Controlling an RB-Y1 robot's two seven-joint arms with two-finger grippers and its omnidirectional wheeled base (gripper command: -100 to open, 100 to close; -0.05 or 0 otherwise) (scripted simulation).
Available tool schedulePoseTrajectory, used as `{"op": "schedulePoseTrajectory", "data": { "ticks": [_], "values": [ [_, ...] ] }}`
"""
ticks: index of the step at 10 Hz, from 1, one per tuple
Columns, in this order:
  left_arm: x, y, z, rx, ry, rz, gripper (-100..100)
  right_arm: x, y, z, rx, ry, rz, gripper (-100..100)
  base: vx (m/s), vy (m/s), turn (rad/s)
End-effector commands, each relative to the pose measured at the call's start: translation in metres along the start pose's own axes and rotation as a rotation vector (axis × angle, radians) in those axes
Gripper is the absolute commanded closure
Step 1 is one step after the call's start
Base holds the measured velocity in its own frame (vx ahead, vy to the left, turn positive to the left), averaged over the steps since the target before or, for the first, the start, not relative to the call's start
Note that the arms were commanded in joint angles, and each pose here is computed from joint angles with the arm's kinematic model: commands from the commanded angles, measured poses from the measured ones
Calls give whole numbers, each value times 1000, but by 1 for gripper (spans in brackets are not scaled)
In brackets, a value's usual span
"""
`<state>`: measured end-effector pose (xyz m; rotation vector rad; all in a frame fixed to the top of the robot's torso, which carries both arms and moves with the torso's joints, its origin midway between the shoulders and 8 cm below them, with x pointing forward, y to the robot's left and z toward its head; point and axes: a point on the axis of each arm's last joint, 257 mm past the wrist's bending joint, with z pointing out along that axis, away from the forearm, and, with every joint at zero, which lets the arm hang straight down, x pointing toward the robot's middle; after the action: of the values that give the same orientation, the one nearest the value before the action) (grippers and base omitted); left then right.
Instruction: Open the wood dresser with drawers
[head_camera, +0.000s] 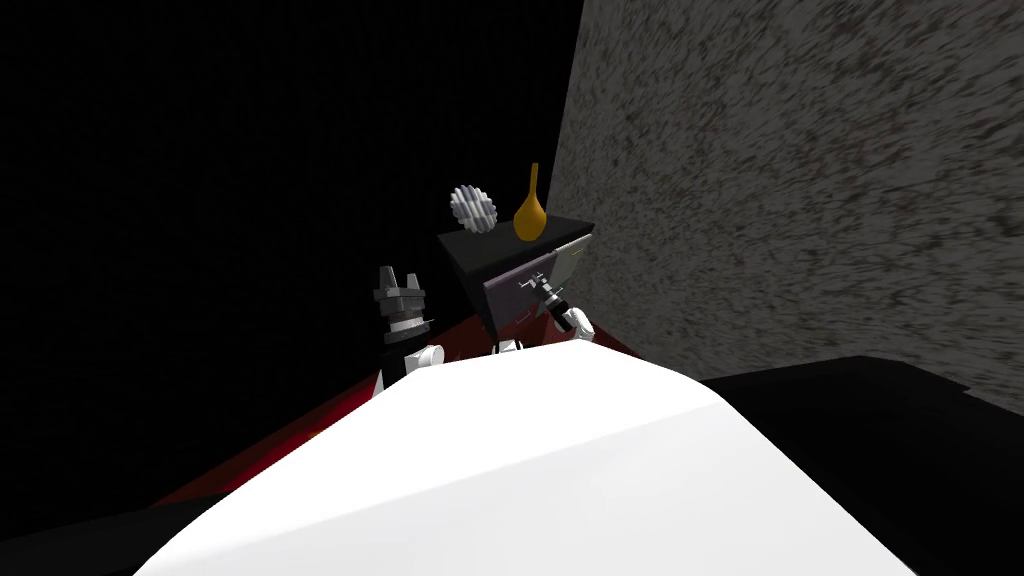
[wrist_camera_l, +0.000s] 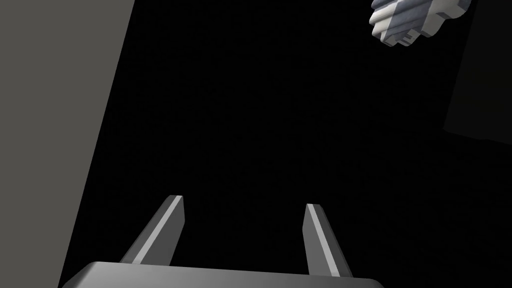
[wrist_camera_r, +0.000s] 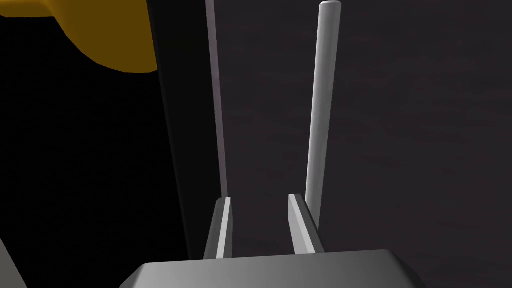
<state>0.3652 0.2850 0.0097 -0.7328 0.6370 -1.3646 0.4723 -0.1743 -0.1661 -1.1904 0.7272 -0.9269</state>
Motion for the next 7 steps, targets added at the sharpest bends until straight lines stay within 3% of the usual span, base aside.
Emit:
{"op": "schedulePoseTrajectory", "data": {
  "ticks": [1, 6, 7],
  "values": [
    [0, 0, 0, 0, 0, 0, 0, -5, 12, -10, -42, -15, -81, -100, -41, 61, -20],
    [0, 0, 0, 0, 0, 0, 0, -4, 20, -23, -87, -34, -231, -100, -29, 58, -11],
    [0, 0, 0, 0, 0, 0, 0, 5, 8, -18, -63, -15, -224, -100, -29, 49, 4]
  ]
}}
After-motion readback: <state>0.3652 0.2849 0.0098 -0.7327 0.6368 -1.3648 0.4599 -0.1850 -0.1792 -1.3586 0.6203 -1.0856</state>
